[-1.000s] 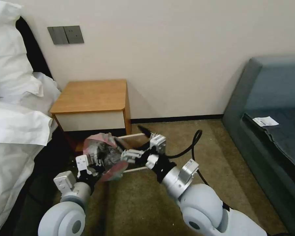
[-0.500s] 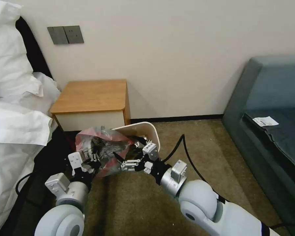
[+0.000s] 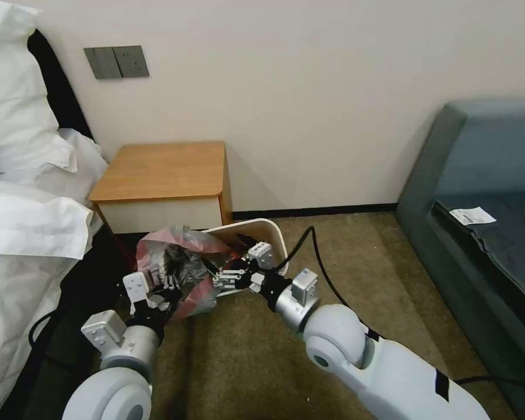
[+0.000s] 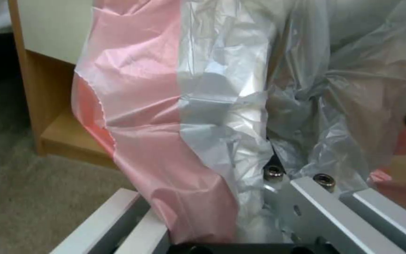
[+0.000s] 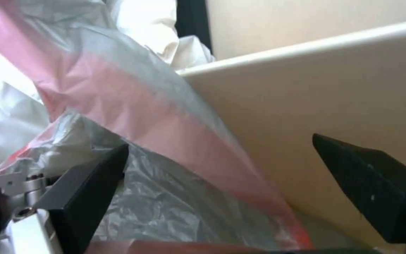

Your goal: Pick up the garbage bag from the table and place it over the trash can.

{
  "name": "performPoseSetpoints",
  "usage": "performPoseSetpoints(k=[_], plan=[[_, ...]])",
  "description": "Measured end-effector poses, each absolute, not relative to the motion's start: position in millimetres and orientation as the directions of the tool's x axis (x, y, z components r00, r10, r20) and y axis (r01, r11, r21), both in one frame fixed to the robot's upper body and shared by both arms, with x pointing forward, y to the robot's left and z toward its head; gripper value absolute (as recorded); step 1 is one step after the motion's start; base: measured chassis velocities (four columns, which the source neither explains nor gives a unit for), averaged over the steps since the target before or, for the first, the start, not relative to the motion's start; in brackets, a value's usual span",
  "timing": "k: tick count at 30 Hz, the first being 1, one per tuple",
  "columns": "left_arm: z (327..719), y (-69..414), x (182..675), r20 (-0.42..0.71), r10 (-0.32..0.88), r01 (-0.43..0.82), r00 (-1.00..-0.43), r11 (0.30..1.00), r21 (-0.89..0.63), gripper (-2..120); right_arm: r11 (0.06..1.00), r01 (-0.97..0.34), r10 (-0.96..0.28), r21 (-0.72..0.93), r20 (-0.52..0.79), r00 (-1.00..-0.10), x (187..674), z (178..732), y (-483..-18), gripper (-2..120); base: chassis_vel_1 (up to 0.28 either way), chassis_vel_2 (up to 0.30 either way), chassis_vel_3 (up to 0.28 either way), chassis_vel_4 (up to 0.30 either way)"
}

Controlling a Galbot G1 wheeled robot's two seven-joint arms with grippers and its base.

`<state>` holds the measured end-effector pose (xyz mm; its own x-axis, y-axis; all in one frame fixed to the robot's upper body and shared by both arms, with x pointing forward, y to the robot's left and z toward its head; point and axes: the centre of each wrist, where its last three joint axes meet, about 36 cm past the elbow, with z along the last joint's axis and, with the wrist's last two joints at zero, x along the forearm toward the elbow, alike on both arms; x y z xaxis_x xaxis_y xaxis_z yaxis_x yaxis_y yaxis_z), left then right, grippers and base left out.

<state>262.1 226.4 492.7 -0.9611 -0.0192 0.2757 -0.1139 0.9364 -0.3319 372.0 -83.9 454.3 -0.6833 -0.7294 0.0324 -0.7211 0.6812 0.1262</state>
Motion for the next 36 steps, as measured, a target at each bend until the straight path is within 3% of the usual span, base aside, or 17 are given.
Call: performPoseSetpoints(k=[15,17,19,27,36], plan=[[487,228,265,0.287,-0.031,-0.127,-0.958,0.937,-0.324,5,0.673,-0.723,-0.736,0.155,0.049,-0.675,371,449,-71,50,0.0,0.0,0.0,0.0],[487,228,265,0.286,-0.031,-0.127,-0.958,0.937,-0.326,5,0.675,-0.722,-0.735,0.152,0.05,-0.676,370,449,-71,38,0.0,0.0,0.0,0.0],[487,228,265,0.285,-0.031,-0.128,-0.958,0.937,-0.326,5,0.675,-0.722,-0.735,0.151,0.049,-0.677,370,448,-71,35,0.0,0.0,0.0,0.0],[488,229,265,0.281,-0.033,-0.127,-0.959,0.938,-0.323,5,0.676,-0.723,-0.734,0.142,0.038,-0.678,368,448,-71,2,0.0,0.0,0.0,0.0],[482,230,266,0.297,-0.043,-0.139,-0.954,0.941,-0.309,5,0.682,-0.721,-0.723,0.123,-0.03,-0.69,366,467,-73,0,0.0,0.0,0.0,0.0]])
